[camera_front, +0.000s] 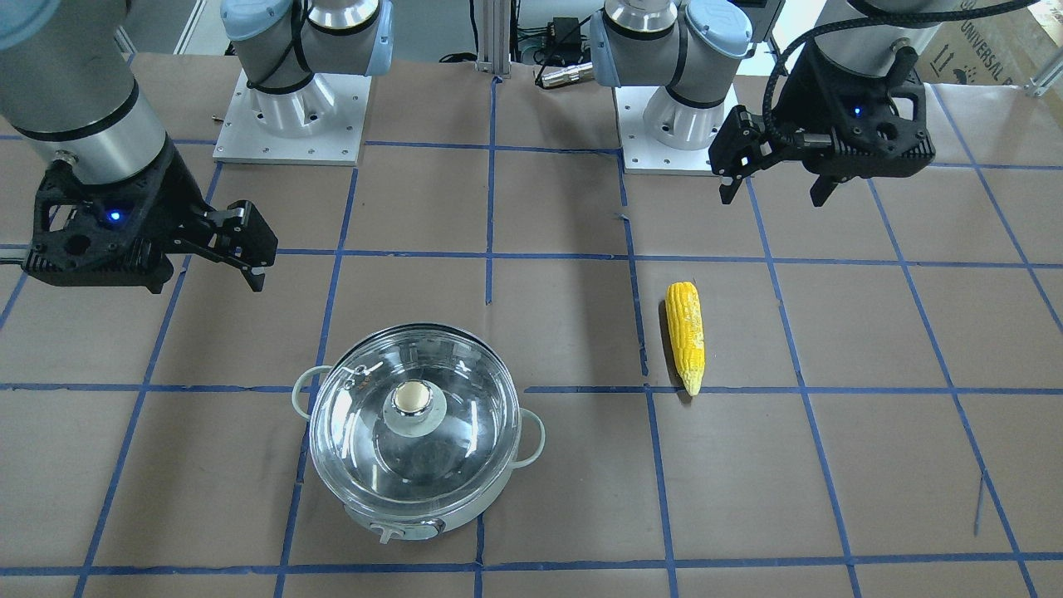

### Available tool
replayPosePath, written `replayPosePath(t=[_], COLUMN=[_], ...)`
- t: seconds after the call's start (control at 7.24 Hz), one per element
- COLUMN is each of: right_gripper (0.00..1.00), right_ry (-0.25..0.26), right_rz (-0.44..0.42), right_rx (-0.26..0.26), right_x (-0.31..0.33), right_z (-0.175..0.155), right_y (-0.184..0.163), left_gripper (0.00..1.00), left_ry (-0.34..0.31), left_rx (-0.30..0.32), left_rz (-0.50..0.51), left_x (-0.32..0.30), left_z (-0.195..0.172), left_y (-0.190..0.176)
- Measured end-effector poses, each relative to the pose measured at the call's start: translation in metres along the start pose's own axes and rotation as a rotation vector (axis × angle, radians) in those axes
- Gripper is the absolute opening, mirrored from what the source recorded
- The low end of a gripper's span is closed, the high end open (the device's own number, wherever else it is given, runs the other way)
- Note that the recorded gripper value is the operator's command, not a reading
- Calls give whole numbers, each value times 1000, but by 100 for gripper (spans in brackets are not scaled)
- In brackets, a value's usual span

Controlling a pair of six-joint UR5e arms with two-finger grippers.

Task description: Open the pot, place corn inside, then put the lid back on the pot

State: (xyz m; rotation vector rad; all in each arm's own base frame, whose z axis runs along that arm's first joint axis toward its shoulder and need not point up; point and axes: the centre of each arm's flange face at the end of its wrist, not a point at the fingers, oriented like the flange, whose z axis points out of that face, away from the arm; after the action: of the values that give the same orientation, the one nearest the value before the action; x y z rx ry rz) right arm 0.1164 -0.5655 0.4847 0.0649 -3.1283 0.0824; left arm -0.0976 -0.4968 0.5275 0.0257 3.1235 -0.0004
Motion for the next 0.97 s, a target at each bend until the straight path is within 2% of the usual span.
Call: replayPosePath(t=[0.69,0.97], right_gripper=[100,100], right_ry=[-5,-45], right_rz=[-1,14], right_rx=[-9,5], right_x=[-1,-21], right_z=[4,3], right_y=[0,-3], left_gripper=[100,100], left_ry=[1,1], left_rx=[-3,-5], left_rz=[-1,-3], left_x=[0,1], left_z=[0,0], left_y=[0,1])
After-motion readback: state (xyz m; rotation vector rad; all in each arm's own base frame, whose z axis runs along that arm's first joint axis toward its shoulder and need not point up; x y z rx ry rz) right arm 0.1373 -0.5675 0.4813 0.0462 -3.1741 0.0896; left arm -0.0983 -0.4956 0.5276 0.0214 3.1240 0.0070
